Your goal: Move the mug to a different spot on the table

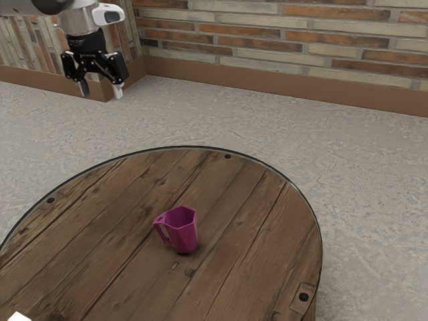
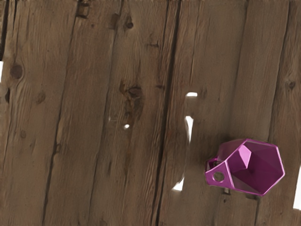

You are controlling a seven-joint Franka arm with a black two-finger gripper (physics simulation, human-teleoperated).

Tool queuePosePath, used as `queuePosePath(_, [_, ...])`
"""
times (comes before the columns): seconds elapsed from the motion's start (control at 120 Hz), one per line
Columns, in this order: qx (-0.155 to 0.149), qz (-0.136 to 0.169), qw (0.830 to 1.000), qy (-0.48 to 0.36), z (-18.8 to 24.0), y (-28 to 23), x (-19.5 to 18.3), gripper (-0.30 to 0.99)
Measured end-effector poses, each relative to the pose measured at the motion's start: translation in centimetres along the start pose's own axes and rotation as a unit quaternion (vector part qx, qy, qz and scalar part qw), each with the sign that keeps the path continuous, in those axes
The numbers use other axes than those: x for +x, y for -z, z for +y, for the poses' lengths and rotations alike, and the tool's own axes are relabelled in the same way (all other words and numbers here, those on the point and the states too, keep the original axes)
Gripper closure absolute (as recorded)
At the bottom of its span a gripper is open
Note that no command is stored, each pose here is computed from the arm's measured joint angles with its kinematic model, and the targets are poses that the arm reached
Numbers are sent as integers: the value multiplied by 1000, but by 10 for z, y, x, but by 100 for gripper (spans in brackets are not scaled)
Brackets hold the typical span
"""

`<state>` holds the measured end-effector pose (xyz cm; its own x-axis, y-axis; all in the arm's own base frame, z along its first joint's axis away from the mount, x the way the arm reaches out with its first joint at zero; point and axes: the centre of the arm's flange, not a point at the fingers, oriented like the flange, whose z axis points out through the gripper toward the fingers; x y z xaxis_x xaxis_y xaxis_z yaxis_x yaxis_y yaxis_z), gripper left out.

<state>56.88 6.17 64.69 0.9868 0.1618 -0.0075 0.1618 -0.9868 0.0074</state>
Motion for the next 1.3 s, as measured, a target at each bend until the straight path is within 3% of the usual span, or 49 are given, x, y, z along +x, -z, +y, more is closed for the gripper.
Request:
queuePosePath(0.267, [10,-3,999,-36,37,-10,3,0])
queuePosePath(0.458, [10,-26,992,-125,43,-34,7,0])
queuePosePath(0.608, [-17,-66,978,-196,35,-75,-52,0])
queuePosePath(0.683, [-24,-72,965,-252,44,-117,-80,0])
queuePosePath(0.775, [-26,-51,947,-316,49,-158,-93,0])
queuePosePath(0.9, [-23,-10,922,-386,53,-195,-84,0])
queuePosePath(1.075, [-57,30,889,-454,52,-239,-71,0])
queuePosePath(1.3, [-75,33,840,-536,53,-285,-58,0])
